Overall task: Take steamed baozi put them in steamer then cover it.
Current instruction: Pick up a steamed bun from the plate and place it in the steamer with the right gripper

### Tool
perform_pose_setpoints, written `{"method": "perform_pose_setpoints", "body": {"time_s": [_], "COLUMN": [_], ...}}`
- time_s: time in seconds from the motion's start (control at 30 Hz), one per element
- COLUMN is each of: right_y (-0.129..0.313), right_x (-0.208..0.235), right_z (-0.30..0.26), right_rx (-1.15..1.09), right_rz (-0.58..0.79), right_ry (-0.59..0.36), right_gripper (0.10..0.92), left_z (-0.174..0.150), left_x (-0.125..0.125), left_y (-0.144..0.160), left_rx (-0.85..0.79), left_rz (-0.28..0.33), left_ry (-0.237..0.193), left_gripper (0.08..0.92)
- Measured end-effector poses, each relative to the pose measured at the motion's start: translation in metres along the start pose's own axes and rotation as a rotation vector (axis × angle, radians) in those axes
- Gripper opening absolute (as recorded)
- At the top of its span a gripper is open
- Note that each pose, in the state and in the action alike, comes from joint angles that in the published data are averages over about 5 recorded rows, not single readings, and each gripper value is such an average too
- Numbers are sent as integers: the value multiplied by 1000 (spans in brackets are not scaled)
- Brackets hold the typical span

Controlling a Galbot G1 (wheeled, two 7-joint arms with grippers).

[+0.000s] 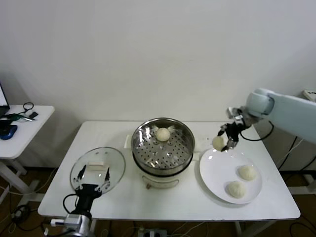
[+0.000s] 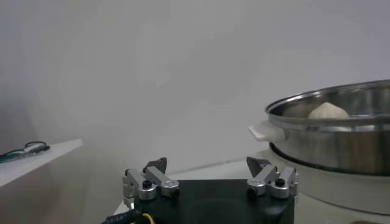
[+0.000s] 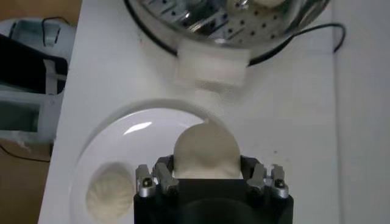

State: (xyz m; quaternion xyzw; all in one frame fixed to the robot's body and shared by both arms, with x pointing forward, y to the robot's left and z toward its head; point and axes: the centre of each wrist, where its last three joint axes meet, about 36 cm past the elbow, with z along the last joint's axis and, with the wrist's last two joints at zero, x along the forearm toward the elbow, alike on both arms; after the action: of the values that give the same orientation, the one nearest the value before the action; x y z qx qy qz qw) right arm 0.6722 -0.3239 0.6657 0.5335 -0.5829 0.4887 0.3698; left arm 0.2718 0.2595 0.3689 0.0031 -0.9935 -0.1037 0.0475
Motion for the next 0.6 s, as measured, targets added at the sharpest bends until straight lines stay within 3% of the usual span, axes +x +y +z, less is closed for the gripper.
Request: {"method": "perform_pose_setpoints", "body": {"time_s": [0.27, 0.6], "right_y": [-21, -35], "right_x": [23, -1], "right_z": [-66, -157], "right_rx": [32, 108], "right_rz": [29, 22], "right_ry": [-35, -48], "right_gripper": [697, 696], "left_z": [-1, 1], "left_x": [4, 7], "left_y": [-1, -1], "left_rx": [4, 8], "left_rz": [2, 2], "left_ry": [-5, 0], "left_gripper": [823, 823]}}
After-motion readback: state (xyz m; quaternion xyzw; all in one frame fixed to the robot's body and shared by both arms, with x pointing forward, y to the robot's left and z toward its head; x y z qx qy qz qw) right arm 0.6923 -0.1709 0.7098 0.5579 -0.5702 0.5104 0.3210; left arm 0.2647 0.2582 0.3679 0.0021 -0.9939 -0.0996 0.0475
